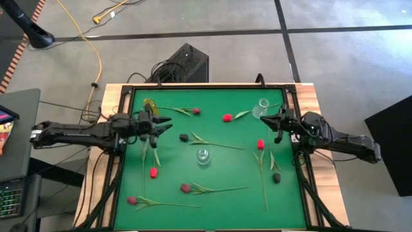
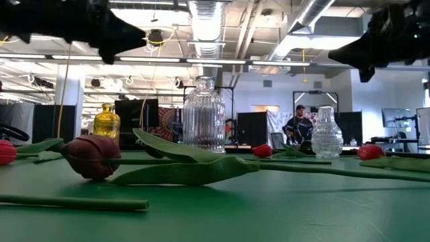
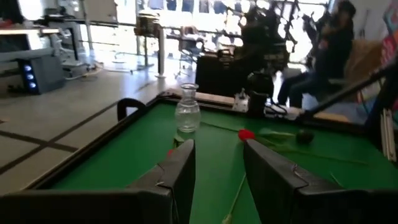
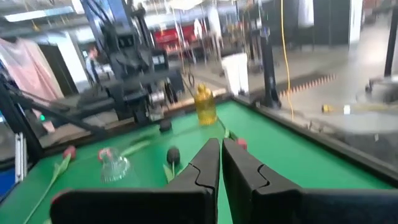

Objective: Sort flowers into vase by color
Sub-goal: Put the right red tulip into the right transparent vase

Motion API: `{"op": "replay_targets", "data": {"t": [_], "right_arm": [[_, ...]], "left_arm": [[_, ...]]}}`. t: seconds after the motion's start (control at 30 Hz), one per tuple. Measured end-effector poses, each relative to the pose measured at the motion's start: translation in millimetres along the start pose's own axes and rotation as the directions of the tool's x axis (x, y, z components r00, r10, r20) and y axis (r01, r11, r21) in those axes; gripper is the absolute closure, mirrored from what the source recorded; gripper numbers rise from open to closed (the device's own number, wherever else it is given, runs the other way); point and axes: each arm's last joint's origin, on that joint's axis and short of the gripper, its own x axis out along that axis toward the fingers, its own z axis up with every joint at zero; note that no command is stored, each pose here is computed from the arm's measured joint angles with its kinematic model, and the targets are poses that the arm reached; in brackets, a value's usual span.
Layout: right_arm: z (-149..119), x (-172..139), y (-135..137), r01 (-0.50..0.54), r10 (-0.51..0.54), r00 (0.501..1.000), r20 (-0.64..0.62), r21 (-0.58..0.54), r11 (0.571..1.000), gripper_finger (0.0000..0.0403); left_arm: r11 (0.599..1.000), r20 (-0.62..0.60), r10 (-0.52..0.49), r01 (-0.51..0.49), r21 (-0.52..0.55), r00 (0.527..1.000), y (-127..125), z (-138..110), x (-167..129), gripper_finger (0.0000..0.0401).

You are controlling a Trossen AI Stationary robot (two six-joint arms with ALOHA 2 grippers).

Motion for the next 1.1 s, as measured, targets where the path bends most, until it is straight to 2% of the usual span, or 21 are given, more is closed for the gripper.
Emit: {"op": "replay_targets", "data": {"t": [0.13, 0.33, 0.47, 0.63, 0.87, 0.97, 1.1], "right_arm": [[15, 7, 5, 0.014, -0.012, 0.993, -0.115, 0.015, 1.000, 0.0356], [48, 21, 19, 0.006, -0.001, 0.958, -0.287, 0.016, 1.000, 0.0356], [69, 30, 30, 0.037, -0.001, 0.905, -0.425, 0.077, 0.996, 0.0354], [82, 46, 45, 0.112, -0.011, 0.776, -0.631, 0.121, 0.986, 0.0338], [74, 71, 67, 0.260, 0.015, 0.544, -0.839, 0.186, 0.948, 0.0290], [68, 79, 78, 0.343, 0.067, 0.446, -0.892, 0.240, 0.908, 0.0263], [56, 89, 90, 0.477, 0.162, 0.314, -0.936, 0.303, 0.825, 0.0238]], "left_arm": [[0.998, -0.051, -0.030, 0.032, 0.050, 0.998, -3, 7, 17, 0.0278], [0.994, -0.112, -0.049, 0.060, 0.095, 0.992, -7, 10, 37, 0.0278], [0.990, -0.145, -0.046, 0.065, 0.129, 0.988, -8, 7, 45, 0.0276], [0.983, -0.148, -0.038, 0.063, 0.172, 0.988, -8, 6, 49, 0.0257], [0.981, -0.150, -0.029, 0.057, 0.184, 0.988, -8, 6, 49, 0.0210], [0.979, -0.166, -0.028, 0.060, 0.193, 0.986, -8, 4, 49, 0.0195], [0.972, -0.179, -0.027, 0.067, 0.224, 0.983, -8, 3, 48, 0.0187]]}}
